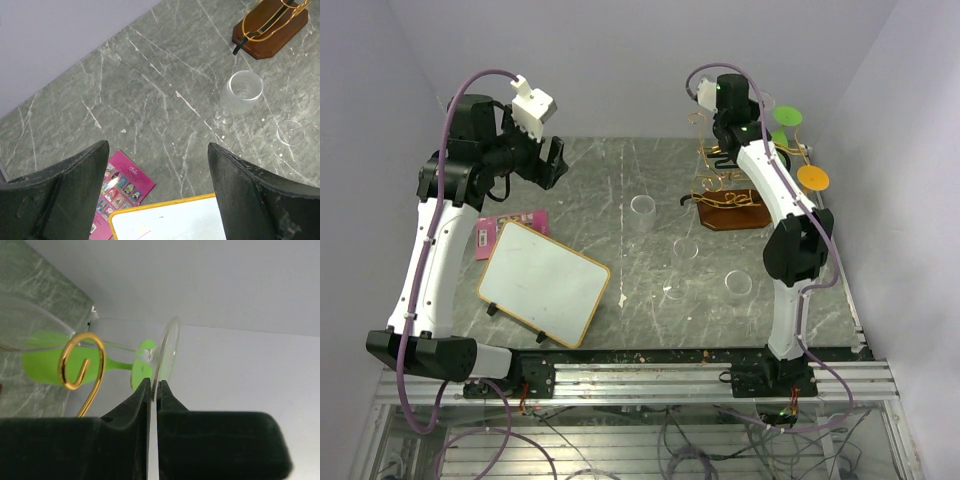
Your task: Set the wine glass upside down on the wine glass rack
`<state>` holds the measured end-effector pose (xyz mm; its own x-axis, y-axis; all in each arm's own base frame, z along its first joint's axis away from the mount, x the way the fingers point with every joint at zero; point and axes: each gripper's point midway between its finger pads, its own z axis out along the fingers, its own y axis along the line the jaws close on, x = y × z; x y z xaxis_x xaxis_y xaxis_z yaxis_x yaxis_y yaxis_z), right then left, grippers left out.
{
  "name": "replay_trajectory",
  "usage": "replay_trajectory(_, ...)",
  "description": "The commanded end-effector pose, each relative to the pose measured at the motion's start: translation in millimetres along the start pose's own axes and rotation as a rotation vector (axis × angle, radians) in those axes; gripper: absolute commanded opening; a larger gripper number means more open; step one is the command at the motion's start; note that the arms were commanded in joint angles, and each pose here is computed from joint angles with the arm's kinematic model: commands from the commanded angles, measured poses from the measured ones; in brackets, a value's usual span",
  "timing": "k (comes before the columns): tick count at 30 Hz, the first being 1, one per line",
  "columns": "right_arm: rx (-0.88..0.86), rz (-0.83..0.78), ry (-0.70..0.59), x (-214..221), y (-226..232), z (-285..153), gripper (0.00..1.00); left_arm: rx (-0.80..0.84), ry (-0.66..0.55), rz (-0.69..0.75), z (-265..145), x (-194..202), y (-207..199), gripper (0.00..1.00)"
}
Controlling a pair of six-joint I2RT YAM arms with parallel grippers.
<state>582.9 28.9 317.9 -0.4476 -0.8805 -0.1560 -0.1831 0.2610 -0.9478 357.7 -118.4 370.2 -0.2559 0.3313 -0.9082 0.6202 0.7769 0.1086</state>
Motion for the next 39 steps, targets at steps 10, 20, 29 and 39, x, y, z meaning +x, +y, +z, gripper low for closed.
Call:
replay_trajectory(10, 0.142, 0.123, -0.077, -27.8, -44.3, 1.1, 0.0, 0.0, 0.001, 0.013, 0.3, -0.6, 3.5, 0.9)
replay_trajectory(20, 0.081, 0.12, -0.155, -50.9, -35.3, -18.8, 0.0, 0.007, 0.011, 0.006, 4.9, 3.0, 4.0, 0.9)
replay_trajectory(29, 0.043, 0.082, -0.148, -51.0, -24.3, -36.1, 0.0, 0.013, 0.01, 0.001, 7.2, 2.7, 4.0, 0.9)
replay_trajectory(39, 0.002, 0.065, -0.119, -37.1, -15.6, -46.3, 0.0, 0.014, 0.011, -0.008, 10.1, 4.2, 4.5, 0.91)
